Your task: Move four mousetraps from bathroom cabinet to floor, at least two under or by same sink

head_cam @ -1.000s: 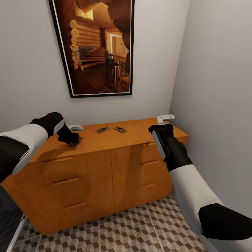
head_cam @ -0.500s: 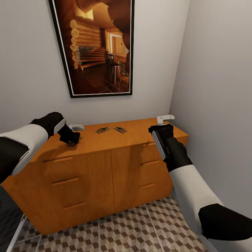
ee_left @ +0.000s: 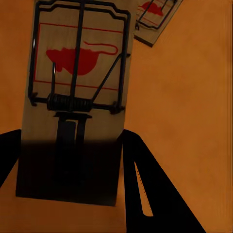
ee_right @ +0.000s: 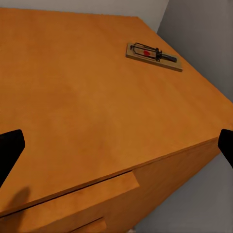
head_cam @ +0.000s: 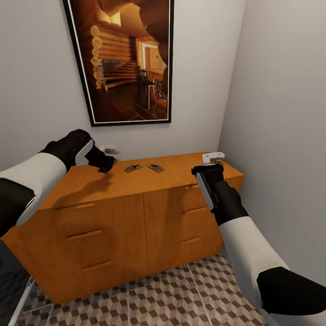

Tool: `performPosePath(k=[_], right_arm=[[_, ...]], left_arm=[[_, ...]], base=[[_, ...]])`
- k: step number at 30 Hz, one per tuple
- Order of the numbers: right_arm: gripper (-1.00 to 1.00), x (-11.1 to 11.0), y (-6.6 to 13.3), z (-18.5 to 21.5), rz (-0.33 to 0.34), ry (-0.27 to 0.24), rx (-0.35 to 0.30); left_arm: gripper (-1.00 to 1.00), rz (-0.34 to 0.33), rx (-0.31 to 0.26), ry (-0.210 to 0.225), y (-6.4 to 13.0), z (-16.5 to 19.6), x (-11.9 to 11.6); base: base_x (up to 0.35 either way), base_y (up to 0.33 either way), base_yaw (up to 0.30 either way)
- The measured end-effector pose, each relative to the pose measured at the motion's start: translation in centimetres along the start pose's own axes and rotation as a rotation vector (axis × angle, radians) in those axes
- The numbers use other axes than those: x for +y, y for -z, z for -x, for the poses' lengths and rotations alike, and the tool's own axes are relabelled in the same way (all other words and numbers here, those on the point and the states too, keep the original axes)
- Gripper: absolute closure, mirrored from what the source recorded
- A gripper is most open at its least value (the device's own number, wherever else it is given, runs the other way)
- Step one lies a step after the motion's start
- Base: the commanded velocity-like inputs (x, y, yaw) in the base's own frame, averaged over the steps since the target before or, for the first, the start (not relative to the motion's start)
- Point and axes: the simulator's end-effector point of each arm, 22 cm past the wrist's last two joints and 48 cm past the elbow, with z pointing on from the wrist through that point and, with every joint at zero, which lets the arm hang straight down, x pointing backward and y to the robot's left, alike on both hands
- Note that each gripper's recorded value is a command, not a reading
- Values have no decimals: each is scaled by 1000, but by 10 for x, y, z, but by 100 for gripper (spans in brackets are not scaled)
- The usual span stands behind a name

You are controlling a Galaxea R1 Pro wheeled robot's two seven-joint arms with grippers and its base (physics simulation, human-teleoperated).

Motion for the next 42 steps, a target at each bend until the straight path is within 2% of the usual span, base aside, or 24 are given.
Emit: performPosePath(k=[36,42], right_arm=[[-100,-1,-1,-1,0,-1,3],[-100,1,-2,-11,2,3,15]], left_arm=[[100,-11,-2,-6,2,3,-7],[100,-13,-2,-6,2,3,-8]], base=[[0,0,0],[0,0,0]])
